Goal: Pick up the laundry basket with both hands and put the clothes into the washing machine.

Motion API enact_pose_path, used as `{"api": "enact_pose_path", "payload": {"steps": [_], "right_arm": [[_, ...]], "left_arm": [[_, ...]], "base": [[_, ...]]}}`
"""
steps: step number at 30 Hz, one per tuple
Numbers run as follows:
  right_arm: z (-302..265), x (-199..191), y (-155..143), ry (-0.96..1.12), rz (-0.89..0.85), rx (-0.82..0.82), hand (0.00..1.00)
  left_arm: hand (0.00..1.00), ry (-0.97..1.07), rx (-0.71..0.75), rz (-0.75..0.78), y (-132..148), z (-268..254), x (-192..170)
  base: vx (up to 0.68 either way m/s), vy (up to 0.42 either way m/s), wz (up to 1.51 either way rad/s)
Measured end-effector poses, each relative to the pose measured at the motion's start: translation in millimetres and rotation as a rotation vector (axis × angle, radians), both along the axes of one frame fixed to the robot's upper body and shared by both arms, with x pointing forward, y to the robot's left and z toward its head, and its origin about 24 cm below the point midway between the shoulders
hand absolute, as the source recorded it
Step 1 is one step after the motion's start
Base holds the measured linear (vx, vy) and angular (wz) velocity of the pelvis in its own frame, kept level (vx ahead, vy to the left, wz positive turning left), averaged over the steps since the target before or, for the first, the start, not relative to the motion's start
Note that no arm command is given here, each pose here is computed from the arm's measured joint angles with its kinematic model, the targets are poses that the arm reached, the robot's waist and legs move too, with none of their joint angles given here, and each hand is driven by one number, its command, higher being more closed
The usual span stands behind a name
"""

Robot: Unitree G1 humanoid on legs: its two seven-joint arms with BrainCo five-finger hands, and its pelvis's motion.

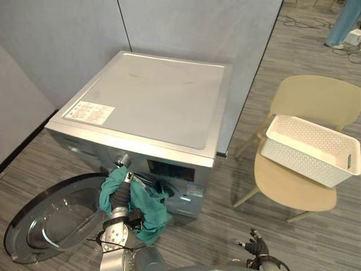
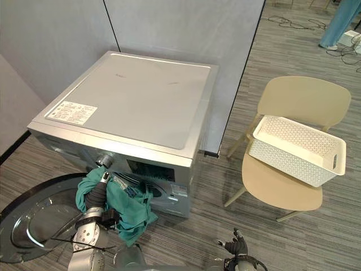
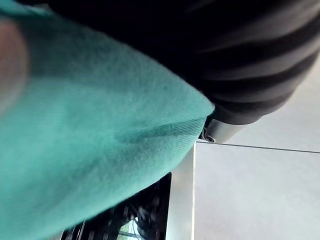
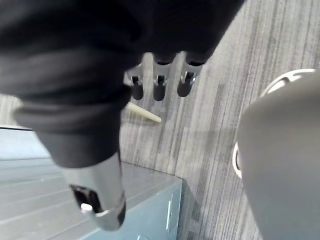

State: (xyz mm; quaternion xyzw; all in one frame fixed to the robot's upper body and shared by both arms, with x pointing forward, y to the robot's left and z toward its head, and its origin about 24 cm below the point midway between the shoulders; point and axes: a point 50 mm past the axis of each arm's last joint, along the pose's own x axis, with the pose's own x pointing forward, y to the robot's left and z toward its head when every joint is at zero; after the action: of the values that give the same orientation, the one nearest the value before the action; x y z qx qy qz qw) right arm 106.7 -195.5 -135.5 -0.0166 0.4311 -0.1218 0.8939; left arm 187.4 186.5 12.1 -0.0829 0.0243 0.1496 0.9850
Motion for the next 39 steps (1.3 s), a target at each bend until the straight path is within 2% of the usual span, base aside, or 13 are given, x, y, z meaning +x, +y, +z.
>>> {"api": "enact_pose_path", "payload": {"steps": [1, 4, 6, 10, 13, 17, 22, 30, 39], "right_arm": [[-3.3, -3.4, -4.7, 0.028, -0.002, -0.009, 0.00], [-12.7, -7.3, 18.0, 0.074, 0.004, 0.059, 0.00], [-13.2, -7.0, 20.0, 0.077, 0.006, 0.064, 0.00], [-11.3, -3.5, 18.7, 0.063, -0.005, 0.056, 0.00], [-7.9, 0.8, 12.7, 0.041, -0.035, 0.039, 0.00], [-4.6, 15.4, 9.7, 0.033, 0.021, 0.015, 0.00], [-10.7, 17.7, 43.0, 0.056, 0.120, 0.104, 0.00], [-19.7, 18.5, 27.2, 0.153, 0.165, 0.060, 0.00], [-17.8, 22.3, 16.9, 0.135, 0.089, 0.045, 0.00]], "left_arm": [[1.00, 0.029, -0.007, -0.006, -1.9, -6.8, -0.9], [1.00, 0.054, 0.003, 0.009, 4.0, -12.5, 0.2], [1.00, 0.102, -0.005, -0.001, 1.3, -22.7, -4.9], [1.00, 0.123, -0.011, -0.082, -13.7, -27.0, -7.1], [1.00, 0.120, -0.020, -0.201, -31.1, -27.8, -7.9], [1.00, 0.121, -0.052, -0.308, -48.1, -30.3, -10.9], [1.00, 0.187, -0.090, -0.257, -47.6, -44.3, -10.8], [1.00, 0.260, -0.095, -0.228, -43.6, -59.5, -13.7], [1.00, 0.332, -0.082, -0.397, -68.9, -71.9, -16.3]], "base": [[0.35, 0.360, -0.24], [0.19, 0.125, 0.16], [0.12, 0.101, 0.16], [0.04, 0.192, 0.06], [-0.03, 0.318, -0.66], [-0.09, 0.418, -1.23], [-0.13, 0.232, -0.74], [-0.07, 0.045, 0.30], [-0.01, 0.055, 0.11]]}}
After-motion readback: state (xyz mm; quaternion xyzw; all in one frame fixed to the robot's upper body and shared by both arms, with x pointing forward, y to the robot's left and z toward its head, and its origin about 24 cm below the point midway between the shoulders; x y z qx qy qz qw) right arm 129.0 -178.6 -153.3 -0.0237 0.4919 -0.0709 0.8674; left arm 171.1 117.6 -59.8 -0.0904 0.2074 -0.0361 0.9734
